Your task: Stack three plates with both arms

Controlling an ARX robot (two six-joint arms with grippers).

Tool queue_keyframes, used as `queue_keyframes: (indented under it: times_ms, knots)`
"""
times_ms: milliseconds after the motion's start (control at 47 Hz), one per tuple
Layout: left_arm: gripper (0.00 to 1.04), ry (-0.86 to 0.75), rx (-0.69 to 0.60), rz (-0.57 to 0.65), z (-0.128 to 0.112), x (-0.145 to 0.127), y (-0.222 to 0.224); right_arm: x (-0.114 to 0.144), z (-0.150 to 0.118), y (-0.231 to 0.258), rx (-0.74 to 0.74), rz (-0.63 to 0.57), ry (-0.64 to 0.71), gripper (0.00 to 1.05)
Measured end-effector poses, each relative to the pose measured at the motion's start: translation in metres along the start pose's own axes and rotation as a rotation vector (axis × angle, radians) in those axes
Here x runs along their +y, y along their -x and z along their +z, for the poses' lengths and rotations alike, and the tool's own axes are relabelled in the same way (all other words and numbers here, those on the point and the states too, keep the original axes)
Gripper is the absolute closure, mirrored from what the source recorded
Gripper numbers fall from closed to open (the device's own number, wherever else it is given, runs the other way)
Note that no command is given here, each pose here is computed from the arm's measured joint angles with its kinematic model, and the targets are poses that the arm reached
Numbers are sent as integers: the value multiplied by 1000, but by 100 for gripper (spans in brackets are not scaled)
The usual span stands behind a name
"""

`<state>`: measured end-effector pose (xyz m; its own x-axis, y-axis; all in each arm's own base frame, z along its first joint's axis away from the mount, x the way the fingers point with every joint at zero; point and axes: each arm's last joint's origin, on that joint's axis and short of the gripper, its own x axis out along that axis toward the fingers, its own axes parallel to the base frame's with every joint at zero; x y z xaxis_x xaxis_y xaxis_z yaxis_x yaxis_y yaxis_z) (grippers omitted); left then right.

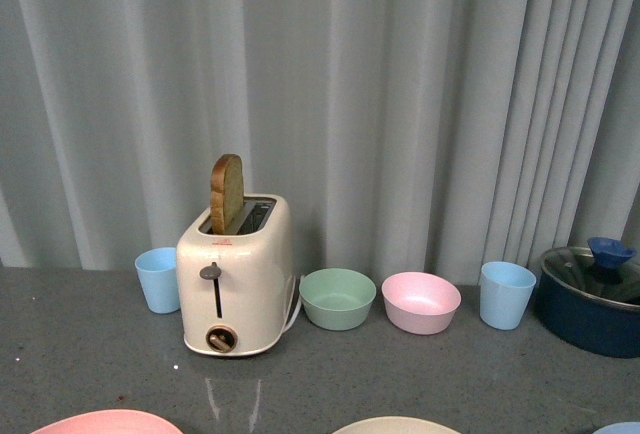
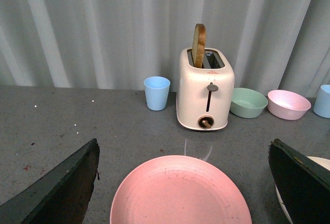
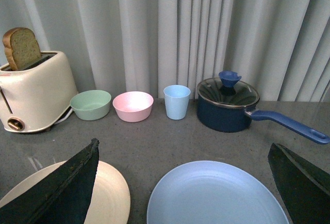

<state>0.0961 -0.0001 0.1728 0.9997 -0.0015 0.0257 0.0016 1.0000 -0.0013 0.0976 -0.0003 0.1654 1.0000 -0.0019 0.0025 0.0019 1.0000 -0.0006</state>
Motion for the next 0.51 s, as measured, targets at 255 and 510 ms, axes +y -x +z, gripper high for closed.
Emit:
queue_keyframes:
  times_ms: [255, 510]
  knots:
    - [7, 0, 0, 0, 0, 0, 0, 0, 0, 0, 0, 0, 0, 7]
    - [7, 0, 0, 0, 0, 0, 0, 0, 0, 0, 0, 0, 0, 7]
